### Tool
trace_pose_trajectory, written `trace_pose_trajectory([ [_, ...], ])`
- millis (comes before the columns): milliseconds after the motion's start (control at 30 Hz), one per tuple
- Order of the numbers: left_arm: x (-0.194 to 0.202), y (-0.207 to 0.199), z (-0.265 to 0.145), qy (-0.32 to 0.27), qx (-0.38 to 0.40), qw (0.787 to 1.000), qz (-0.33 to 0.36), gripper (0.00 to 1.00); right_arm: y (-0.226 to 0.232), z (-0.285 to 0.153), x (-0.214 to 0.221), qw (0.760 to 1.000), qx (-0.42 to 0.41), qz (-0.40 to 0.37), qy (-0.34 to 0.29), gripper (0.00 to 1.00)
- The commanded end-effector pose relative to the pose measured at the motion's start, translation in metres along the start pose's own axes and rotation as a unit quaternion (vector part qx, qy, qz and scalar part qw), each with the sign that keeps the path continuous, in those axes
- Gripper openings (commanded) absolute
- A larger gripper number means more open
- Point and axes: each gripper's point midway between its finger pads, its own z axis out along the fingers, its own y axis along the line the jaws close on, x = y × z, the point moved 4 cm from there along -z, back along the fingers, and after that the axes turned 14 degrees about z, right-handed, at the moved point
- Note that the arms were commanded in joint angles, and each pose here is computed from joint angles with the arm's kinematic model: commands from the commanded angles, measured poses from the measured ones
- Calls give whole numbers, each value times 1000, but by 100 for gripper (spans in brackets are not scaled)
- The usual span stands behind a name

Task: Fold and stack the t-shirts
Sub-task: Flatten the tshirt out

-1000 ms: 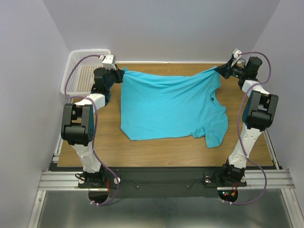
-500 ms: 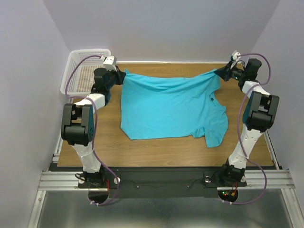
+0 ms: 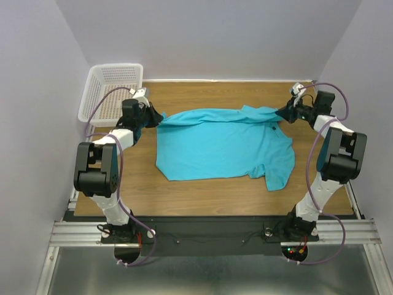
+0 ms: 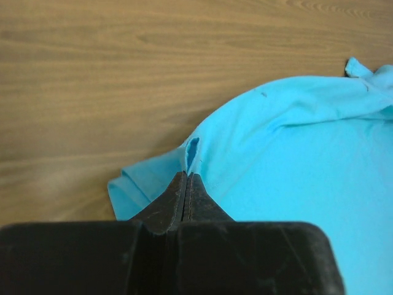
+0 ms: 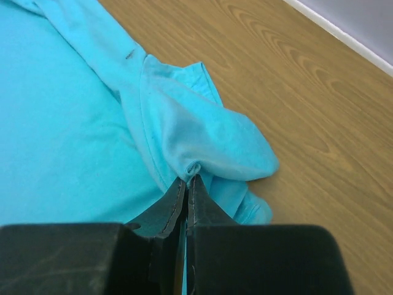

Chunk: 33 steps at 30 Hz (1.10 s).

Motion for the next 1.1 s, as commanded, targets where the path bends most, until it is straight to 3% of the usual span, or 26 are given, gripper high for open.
trace_pose_trajectory([
  [0, 10, -12, -17, 35, 2, 999, -35, 0, 8, -18, 5, 999, 30, -28, 32, 1],
  [300, 50, -10, -35, 106, -35, 991, -75, 3, 20, -33, 52, 993, 67, -7, 99, 1],
  [433, 50, -11, -42, 105, -37, 992, -61, 24, 25, -36, 67, 991, 69, -4, 116, 1],
  [633, 19, -9, -55, 59, -57, 996, -28, 44, 24, -36, 69, 990, 70, -5, 122, 1],
  [767, 9, -10, -49, 66, -46, 997, -12, 45, 23, -35, 67, 990, 69, -3, 121, 1],
  [933, 31, -2, -33, 139, -40, 989, -19, 45, 24, -36, 70, 990, 66, 1, 122, 1],
  [1067, 45, 5, -24, 163, -57, 984, -32, 45, 25, -34, 72, 990, 64, 5, 123, 0],
])
